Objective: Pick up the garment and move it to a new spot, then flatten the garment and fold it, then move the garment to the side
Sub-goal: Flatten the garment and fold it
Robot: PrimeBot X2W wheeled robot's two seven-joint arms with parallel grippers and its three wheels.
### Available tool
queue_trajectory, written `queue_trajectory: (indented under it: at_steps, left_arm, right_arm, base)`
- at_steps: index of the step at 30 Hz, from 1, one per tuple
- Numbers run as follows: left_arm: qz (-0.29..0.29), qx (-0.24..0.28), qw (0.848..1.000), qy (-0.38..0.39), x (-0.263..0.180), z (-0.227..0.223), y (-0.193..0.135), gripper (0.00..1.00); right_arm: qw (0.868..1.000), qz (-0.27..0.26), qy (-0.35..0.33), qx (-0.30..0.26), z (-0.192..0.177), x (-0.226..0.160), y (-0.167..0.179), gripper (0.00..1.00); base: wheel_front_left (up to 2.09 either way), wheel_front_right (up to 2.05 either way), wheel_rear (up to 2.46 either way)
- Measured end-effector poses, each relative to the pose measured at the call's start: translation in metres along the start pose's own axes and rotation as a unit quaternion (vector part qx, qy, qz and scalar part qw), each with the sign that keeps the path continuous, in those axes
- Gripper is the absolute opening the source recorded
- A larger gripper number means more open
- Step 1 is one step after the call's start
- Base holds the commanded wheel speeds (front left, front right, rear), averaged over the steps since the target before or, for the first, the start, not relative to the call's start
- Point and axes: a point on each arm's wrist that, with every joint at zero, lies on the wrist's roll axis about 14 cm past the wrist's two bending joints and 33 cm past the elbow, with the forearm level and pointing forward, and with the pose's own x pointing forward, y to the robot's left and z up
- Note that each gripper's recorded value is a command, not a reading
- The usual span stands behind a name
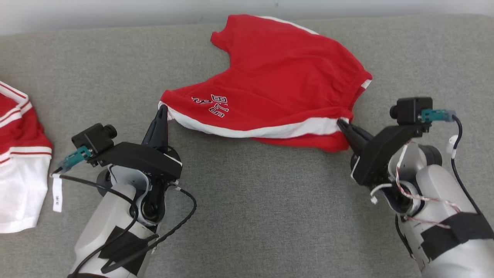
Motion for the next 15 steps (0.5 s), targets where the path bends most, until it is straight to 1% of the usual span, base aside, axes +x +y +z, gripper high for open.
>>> queue_trajectory:
  at_steps: [4,9,12,15]
  left_arm:
    - [-0.007,0.003,1.0,0.0,-0.01,0.0,-0.002,0.0]
    - [0.016,0.006,1.0,0.015,-0.043,-0.017,0.014,0.0]
    - [0.025,0.006,1.0,0.019,-0.064,-0.025,0.02,0.0]
    - [0.027,0.004,0.999,0.018,-0.081,-0.029,0.019,0.0]
  right_arm:
    - [1.0,0.004,0.021,-0.008,-0.018,-0.011,0.0,0.0]
    - [0.998,0.023,0.053,-0.018,-0.049,-0.03,0.011,0.0]
    - [0.997,0.032,0.059,-0.029,-0.058,-0.043,0.016,0.0]
    - [0.996,0.039,0.064,-0.04,-0.065,-0.057,0.02,0.0]
  base:
    - [0.0,0.0,0.0]
    - [0.0,0.0,0.0]
    - [0.0,0.0,0.0]
    - [0.0,0.0,0.0]
